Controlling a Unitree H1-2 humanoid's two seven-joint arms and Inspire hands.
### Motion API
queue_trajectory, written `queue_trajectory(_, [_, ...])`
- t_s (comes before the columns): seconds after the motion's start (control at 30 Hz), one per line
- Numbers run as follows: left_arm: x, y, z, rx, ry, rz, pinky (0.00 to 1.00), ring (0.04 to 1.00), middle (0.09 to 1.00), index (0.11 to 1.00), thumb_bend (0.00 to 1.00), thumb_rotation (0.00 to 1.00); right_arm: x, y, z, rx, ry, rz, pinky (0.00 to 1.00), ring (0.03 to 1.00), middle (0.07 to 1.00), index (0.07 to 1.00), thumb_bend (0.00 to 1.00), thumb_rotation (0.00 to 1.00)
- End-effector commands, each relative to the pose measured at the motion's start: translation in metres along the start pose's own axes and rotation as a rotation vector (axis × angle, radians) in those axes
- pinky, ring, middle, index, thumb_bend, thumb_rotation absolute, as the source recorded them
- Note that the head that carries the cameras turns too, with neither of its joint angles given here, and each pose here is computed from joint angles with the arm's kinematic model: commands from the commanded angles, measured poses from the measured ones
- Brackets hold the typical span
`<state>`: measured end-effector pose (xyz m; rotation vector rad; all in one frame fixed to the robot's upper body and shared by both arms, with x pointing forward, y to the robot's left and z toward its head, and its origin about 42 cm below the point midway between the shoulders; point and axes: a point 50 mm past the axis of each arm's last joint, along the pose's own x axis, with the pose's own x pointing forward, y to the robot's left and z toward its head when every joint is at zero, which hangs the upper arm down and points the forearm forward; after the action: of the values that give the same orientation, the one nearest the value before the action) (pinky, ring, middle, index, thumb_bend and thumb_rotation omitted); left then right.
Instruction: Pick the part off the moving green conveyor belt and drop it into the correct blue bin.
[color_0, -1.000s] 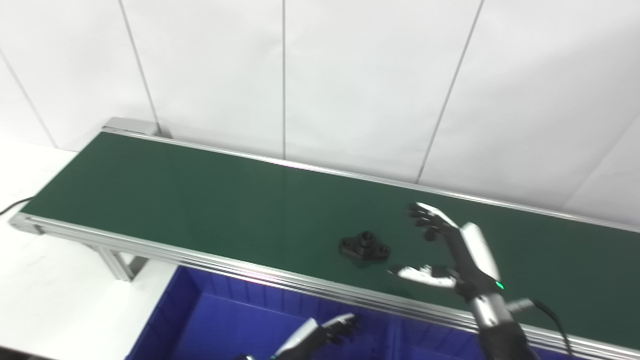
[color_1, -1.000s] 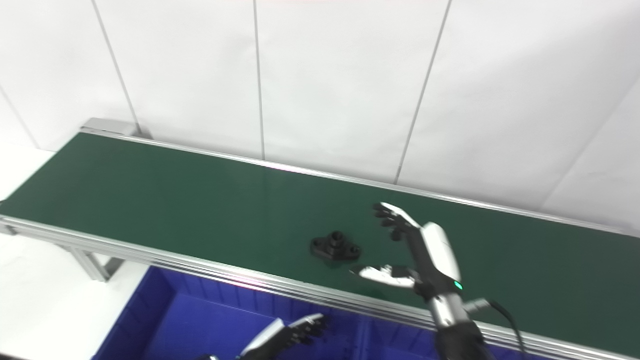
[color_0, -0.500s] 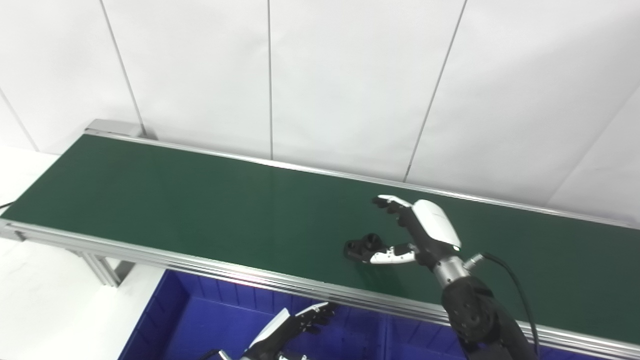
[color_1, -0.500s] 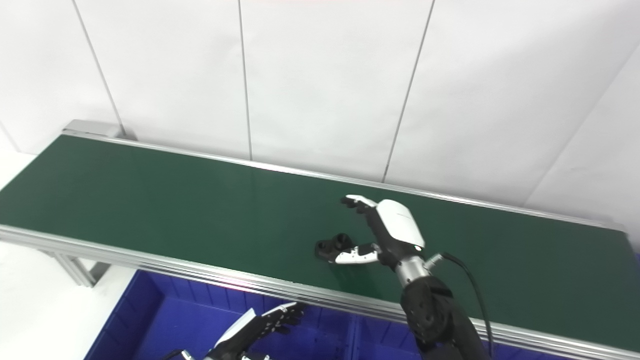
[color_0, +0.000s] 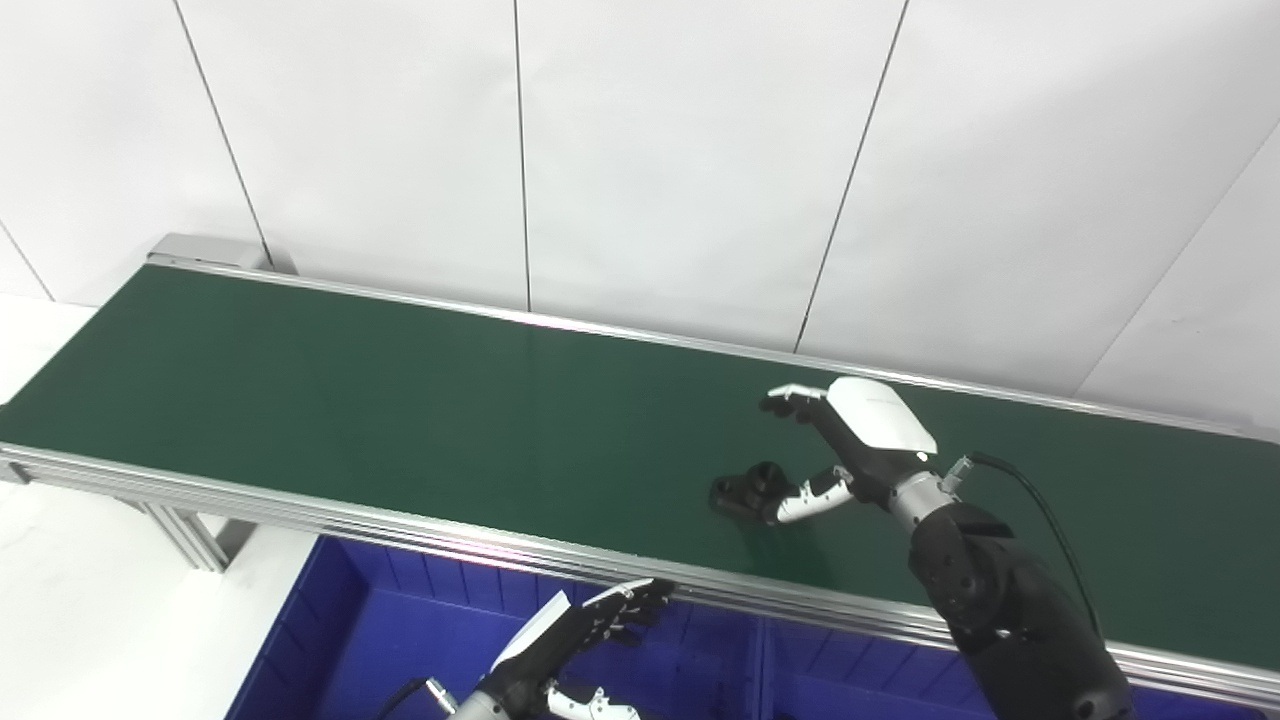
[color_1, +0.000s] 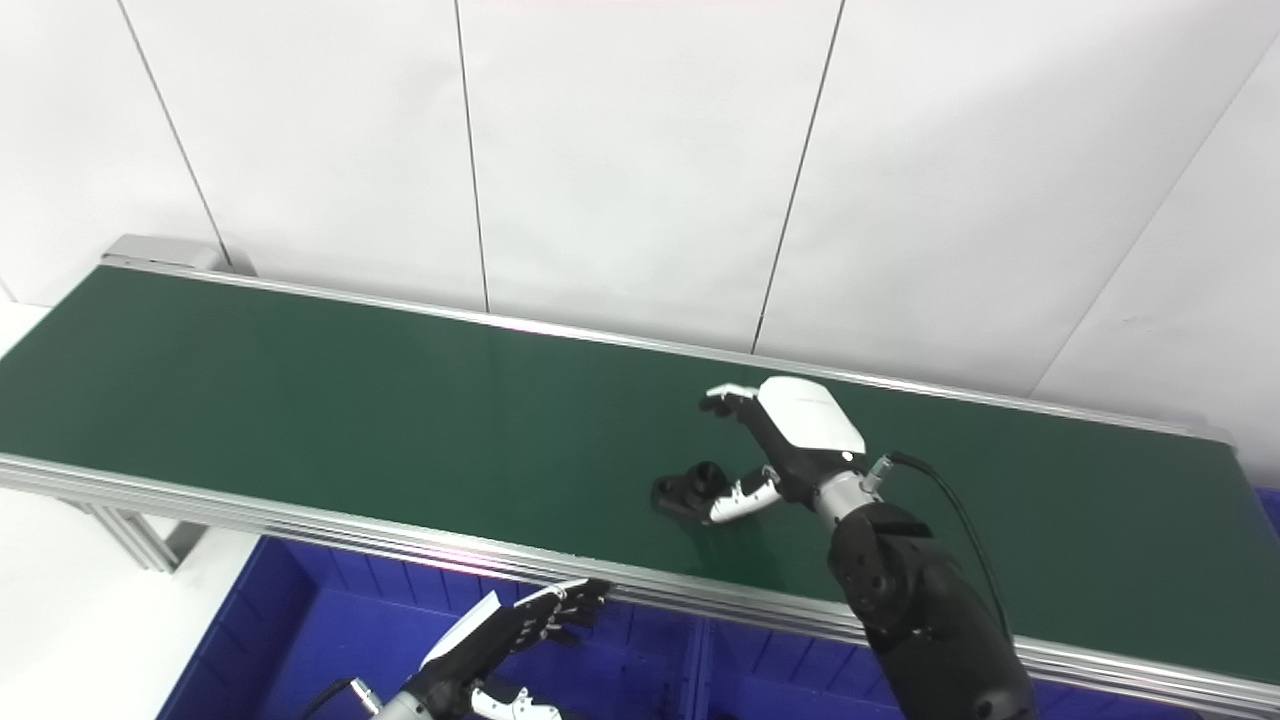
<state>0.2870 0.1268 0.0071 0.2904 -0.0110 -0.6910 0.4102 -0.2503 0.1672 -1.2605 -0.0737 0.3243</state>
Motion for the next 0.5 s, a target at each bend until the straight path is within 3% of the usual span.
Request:
queue_trajectory(0.0, [0.006,0.003,0.012,-0.003,-0.076,0.011,0.76,0.835,0.878,0.881,0.73,0.35,0.004,-0.023,-0.003,-0.044,0.009,-0.043,0.68,0.749,0.766,0.777,0.82,0.16])
queue_trajectory(0.47, [0.008,0.002,0.019,-0.018,-0.1,0.012,0.78,0.848,0.878,0.886,0.73,0.33,-0.005,0.001,-0.021,-0.078,0.048,0.041,0.68,0.734,0.743,0.745,0.8,0.15])
